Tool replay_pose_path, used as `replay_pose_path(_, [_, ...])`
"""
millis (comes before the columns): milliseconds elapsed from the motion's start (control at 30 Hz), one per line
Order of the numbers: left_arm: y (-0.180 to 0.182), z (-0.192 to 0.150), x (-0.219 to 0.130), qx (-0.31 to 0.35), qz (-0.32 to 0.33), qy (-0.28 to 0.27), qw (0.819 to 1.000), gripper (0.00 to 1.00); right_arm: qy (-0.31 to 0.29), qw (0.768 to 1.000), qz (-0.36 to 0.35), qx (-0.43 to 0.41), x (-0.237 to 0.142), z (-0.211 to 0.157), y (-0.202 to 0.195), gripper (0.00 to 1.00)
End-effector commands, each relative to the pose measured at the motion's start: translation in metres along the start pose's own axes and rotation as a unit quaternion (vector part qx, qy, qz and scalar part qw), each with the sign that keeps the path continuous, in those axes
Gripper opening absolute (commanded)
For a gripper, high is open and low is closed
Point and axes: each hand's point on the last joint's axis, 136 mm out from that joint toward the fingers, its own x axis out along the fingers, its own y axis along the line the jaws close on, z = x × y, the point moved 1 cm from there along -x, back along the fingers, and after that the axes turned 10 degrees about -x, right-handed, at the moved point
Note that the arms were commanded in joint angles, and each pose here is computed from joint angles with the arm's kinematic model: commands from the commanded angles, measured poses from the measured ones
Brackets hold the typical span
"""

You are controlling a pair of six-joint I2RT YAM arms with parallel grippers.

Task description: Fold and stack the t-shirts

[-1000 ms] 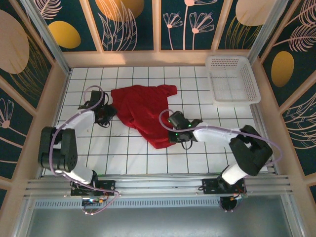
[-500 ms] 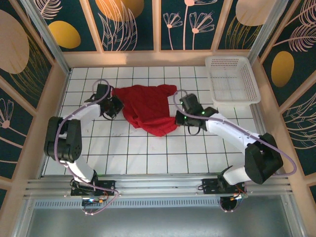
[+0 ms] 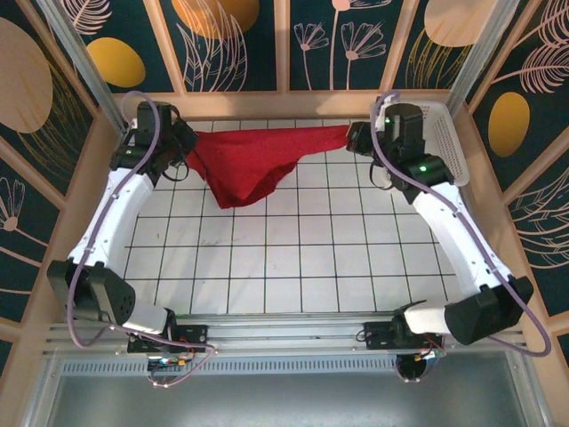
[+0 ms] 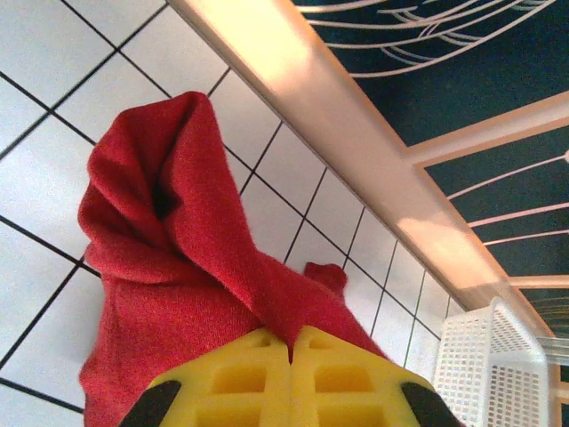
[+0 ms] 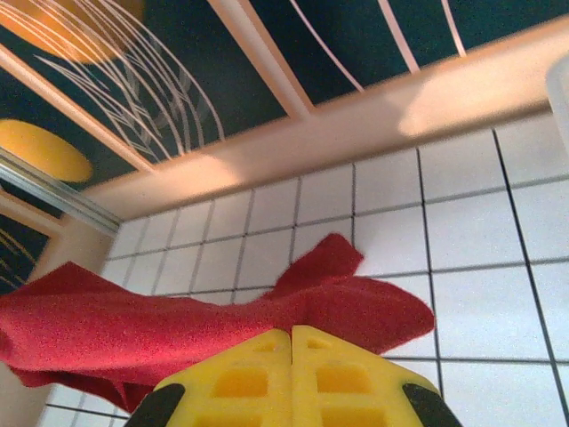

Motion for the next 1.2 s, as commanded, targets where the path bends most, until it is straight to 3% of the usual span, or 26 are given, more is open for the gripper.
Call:
replay_pose_path(0, [-0.010,0.017,-0.038,0.009,-0.012,-0.039,0.999,0.00,-0.061,0.997,0.042,-0.025,-0.039,0.038,0.020,0.00])
replay_pose_path(300, [-0.048,0.012,-0.106,-0.002,-0.155,-0.038,0.987,0.03,-0.145,0.986,0.085,-0.022,-0.117,0.055,0.039,0.00])
replay_pose_path(467, [-0.056,0.017,-0.123,-0.009,-0.202,-0.060,0.977,0.09,-0.161,0.984,0.079,-0.008,-0.129,0.063,0.038,0.00])
replay_pose_path(567, [-0.044,0.012,-0.087,-0.014,-0.155,-0.040,0.987,0.01,-0.111,0.993,0.030,0.020,-0.091,0.053,0.012,0.00])
replay_pose_path(733, [-0.034,0.006,0.017,0.007,-0.093,0.007,0.996,0.00,0.004,0.993,-0.021,0.116,0.014,0.012,-0.060,0.00])
replay_pose_path(767, [-0.038,0.005,0.035,0.011,-0.094,0.021,0.995,0.03,0.016,0.992,-0.026,0.123,0.029,0.006,-0.070,0.00])
replay_pose_path(833, [-0.047,0.004,0.069,0.028,-0.092,0.044,0.994,0.25,0.052,0.987,-0.057,0.142,0.060,-0.012,-0.098,0.00])
replay_pose_path(900, [-0.049,0.003,0.094,0.042,-0.075,0.058,0.995,0.48,0.082,0.982,-0.080,0.149,0.082,-0.025,-0.117,0.27])
replay_pose_path(1000, [-0.041,0.006,0.090,0.057,-0.055,0.046,0.996,0.56,0.102,0.983,-0.090,0.120,0.092,-0.037,-0.110,0.52])
replay_pose_path(1067, [-0.015,-0.003,0.085,0.066,-0.024,0.051,0.996,0.58,0.117,0.985,-0.087,0.090,0.092,-0.054,-0.094,0.56])
replay_pose_path(1167, [0.033,-0.031,0.067,0.058,0.014,0.084,0.995,0.56,0.163,0.983,-0.073,0.049,0.091,-0.101,-0.062,0.54])
